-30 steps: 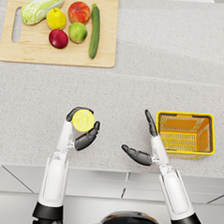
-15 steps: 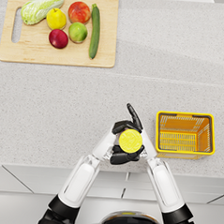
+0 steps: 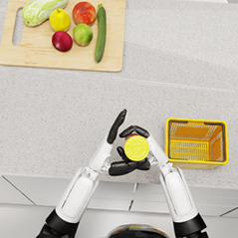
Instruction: Pick up the red potato chip and place it into the yellow basket
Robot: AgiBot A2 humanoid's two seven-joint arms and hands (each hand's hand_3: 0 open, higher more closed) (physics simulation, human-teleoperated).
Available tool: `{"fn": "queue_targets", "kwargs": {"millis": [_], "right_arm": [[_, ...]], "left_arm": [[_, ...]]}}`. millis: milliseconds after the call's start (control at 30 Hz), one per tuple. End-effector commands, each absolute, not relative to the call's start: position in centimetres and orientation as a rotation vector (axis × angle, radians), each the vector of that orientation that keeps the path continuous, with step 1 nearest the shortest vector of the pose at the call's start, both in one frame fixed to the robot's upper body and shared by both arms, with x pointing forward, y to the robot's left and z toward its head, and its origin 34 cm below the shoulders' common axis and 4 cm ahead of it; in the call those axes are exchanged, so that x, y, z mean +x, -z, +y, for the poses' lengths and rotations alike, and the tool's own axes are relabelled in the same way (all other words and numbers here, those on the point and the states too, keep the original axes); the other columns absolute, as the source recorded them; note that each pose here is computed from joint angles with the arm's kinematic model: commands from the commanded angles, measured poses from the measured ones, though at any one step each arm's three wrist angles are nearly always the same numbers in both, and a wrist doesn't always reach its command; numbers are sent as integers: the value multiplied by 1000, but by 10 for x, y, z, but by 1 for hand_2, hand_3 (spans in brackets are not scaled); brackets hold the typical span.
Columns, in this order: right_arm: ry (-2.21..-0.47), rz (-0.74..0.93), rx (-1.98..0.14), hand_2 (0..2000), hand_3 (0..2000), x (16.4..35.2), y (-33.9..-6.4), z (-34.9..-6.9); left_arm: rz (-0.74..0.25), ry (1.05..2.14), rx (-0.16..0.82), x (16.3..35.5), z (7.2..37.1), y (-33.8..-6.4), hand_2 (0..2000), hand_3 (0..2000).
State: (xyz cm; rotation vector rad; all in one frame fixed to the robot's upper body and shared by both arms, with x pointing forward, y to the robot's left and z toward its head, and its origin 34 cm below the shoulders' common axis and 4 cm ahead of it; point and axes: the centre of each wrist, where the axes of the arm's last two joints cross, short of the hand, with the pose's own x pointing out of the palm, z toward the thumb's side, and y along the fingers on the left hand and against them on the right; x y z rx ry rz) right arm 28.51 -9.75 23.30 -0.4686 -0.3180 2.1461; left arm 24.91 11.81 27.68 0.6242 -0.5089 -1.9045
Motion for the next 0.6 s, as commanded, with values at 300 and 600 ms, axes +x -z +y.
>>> {"fn": "queue_targets", "kwargs": {"millis": [300, 600], "right_arm": [[-1660, -500, -503, 2000, 2000, 293, -276, -230], [-1648, -169, -74, 2000, 2000, 294, -206, -238]], "left_arm": [[-532, 1386, 571, 262, 239, -292, 0, 0], [-439, 1420, 461, 284, 238, -264, 0, 0]]}}
